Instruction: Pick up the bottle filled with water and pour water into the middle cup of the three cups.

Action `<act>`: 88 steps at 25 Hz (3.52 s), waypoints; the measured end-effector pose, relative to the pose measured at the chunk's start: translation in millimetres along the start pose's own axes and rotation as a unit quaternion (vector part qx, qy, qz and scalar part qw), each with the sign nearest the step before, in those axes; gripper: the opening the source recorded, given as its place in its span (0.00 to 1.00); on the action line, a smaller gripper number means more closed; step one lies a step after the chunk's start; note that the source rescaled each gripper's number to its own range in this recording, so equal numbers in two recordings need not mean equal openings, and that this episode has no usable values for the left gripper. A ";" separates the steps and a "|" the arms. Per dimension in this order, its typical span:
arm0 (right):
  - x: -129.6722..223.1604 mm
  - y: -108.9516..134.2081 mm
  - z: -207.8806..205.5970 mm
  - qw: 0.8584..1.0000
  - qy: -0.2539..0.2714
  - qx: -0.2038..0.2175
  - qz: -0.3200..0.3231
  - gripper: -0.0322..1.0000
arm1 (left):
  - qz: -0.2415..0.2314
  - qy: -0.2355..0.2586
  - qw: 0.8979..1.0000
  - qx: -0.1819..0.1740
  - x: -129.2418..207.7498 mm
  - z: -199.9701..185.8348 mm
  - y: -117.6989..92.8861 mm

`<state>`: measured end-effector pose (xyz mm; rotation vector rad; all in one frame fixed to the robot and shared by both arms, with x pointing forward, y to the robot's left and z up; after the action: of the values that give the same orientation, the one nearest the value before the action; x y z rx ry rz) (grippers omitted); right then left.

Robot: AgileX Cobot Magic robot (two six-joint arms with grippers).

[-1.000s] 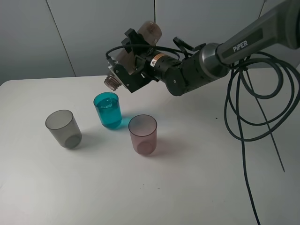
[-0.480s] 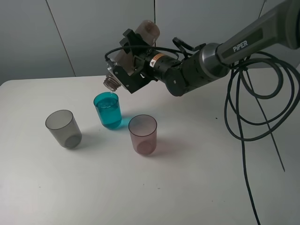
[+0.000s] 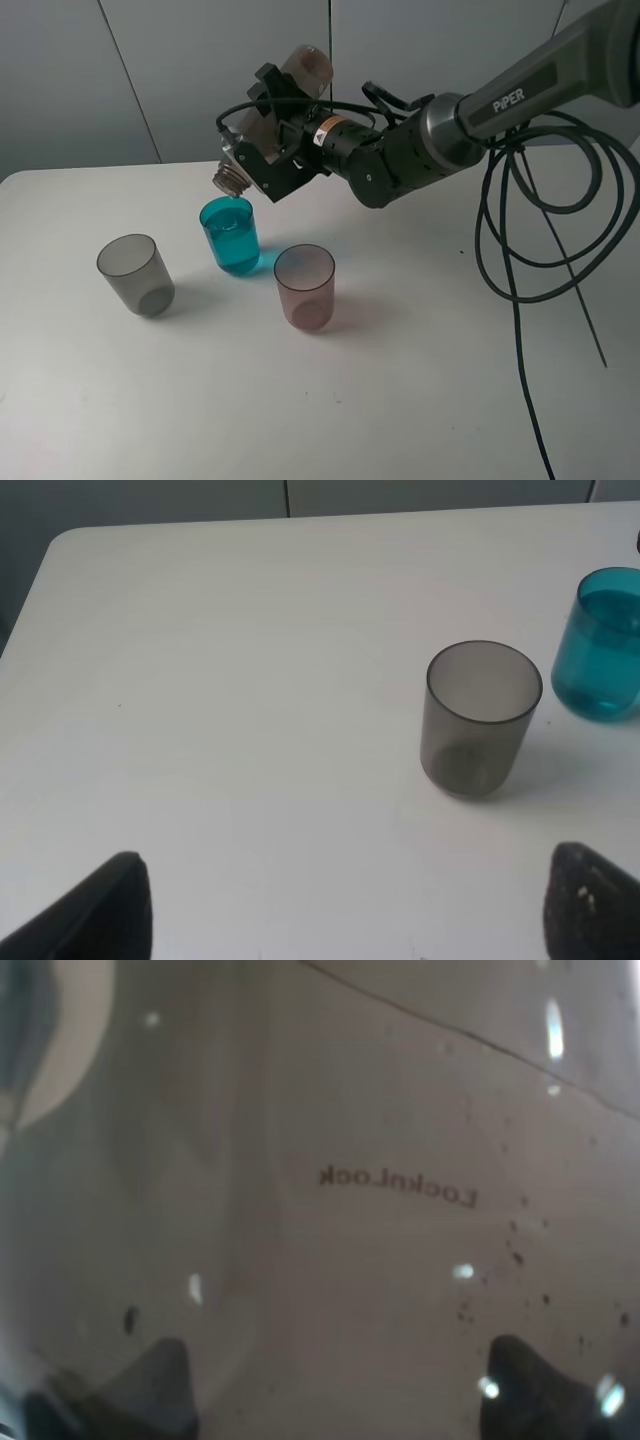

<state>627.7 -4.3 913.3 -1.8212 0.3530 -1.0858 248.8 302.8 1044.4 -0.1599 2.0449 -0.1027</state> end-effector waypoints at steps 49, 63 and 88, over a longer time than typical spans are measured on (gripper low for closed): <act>77.6 116.7 -73.1 0.562 0.088 -0.022 0.822 0.04 | 0.000 0.000 1.000 0.000 0.0 0.0 0.0; 65.9 132.0 -71.2 0.528 0.098 -0.059 0.842 0.04 | -0.002 0.000 1.000 0.000 0.0 0.0 0.0; 62.1 100.5 -164.1 0.496 0.192 -0.201 0.823 1.00 | -0.002 0.000 1.000 0.000 0.0 0.0 0.0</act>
<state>552.3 -190.0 886.7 -0.6533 2.1644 0.1441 248.8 302.8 1044.4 -0.1638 2.0447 -0.1051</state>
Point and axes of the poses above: a point on each arm's last joint axis where the gripper is mounted, z pointing out along that axis toward the gripper, y along the wrist's bending axis when the last joint is at zero, x = y × z, the point moved 2 cm from there along z, pointing out along that axis toward the gripper, and after that the axes turned 9 degrees about -z, right-handed, at the moved point
